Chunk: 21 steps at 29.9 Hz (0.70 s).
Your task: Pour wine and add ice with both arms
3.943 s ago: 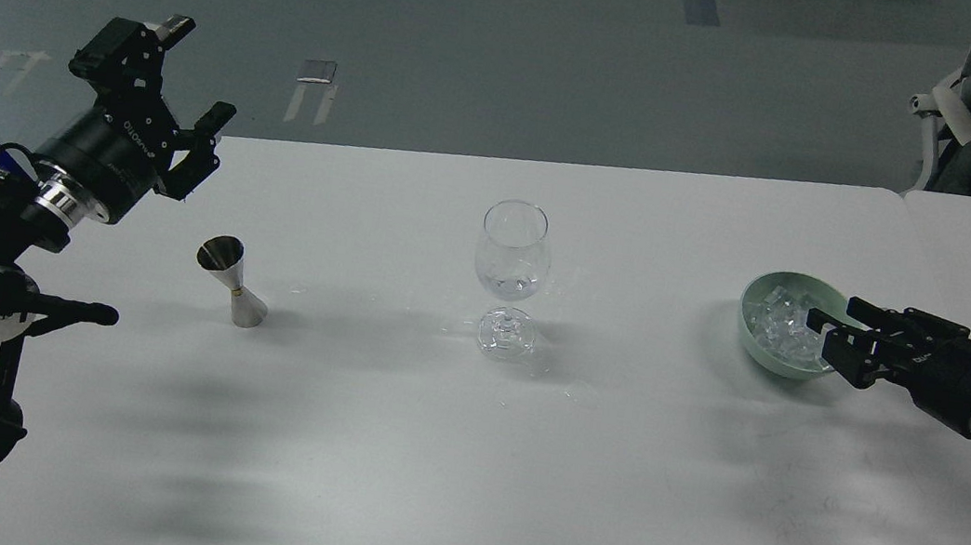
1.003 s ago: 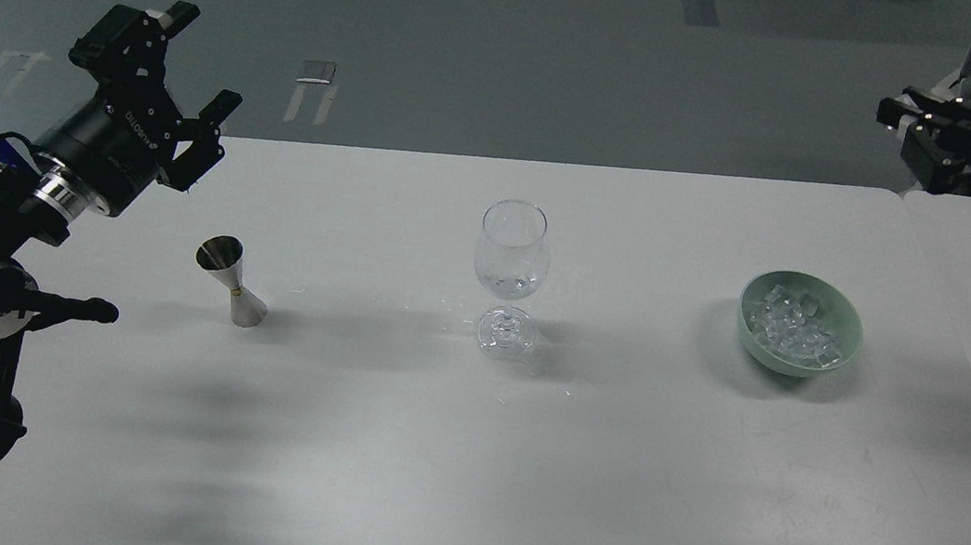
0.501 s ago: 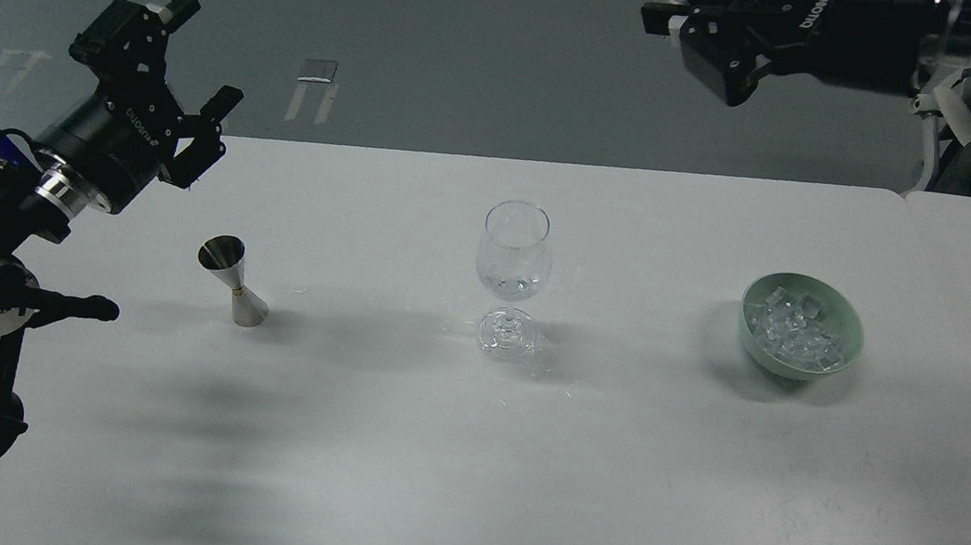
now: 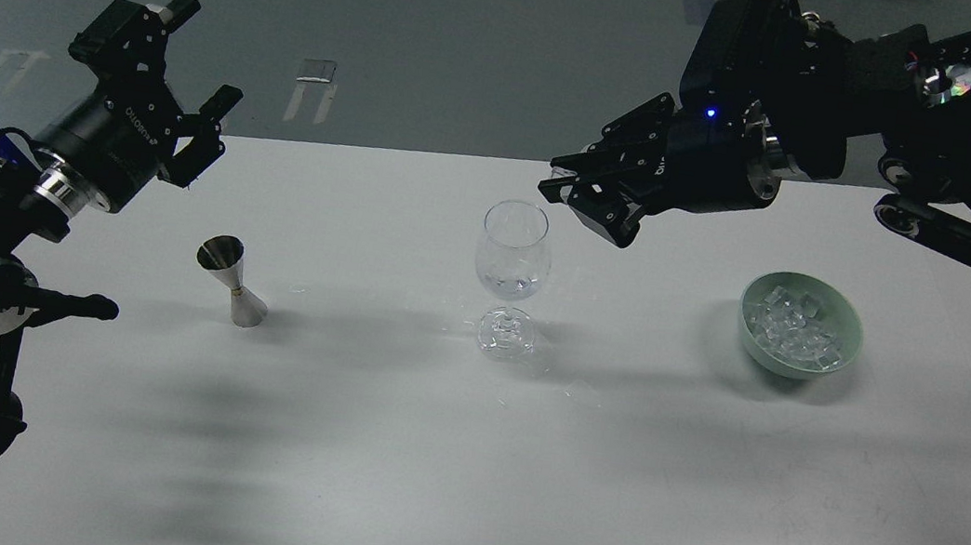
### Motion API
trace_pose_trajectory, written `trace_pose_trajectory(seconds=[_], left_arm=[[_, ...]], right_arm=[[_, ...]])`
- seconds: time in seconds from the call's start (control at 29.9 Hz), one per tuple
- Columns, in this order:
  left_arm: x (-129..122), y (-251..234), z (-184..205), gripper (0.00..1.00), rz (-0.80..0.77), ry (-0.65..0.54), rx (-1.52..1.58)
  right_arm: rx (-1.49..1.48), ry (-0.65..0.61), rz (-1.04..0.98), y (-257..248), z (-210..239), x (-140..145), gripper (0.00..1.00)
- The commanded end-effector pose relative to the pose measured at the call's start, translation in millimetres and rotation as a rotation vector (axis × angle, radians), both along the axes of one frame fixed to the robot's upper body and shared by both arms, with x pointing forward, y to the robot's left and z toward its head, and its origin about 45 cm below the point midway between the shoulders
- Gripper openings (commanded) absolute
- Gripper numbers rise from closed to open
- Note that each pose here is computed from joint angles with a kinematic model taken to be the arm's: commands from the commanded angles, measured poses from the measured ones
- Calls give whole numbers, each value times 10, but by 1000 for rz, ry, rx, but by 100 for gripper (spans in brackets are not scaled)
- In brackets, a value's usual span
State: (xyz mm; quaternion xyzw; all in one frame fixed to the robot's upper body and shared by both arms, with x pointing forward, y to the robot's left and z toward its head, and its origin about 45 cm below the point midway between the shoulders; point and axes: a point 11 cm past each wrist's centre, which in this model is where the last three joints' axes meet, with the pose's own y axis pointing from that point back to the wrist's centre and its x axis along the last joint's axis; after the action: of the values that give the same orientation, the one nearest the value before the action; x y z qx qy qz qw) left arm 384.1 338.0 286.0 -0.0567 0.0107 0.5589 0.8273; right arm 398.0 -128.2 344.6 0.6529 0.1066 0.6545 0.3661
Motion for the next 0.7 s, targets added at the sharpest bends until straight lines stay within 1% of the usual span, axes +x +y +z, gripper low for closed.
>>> trace_pose_trajectory(seconds=[0.0, 0.37, 0.67], left_arm=[[-3, 2, -1, 98, -1, -1, 0], [3, 7, 16, 98, -1, -4, 2], [-9, 22, -3, 98, 2, 1, 3]], right_arm=[[-13, -2, -11, 55, -52, 83, 0], [-59, 5, -2, 256, -199, 172, 0], [-69, 26, 6, 346, -305, 161, 1]])
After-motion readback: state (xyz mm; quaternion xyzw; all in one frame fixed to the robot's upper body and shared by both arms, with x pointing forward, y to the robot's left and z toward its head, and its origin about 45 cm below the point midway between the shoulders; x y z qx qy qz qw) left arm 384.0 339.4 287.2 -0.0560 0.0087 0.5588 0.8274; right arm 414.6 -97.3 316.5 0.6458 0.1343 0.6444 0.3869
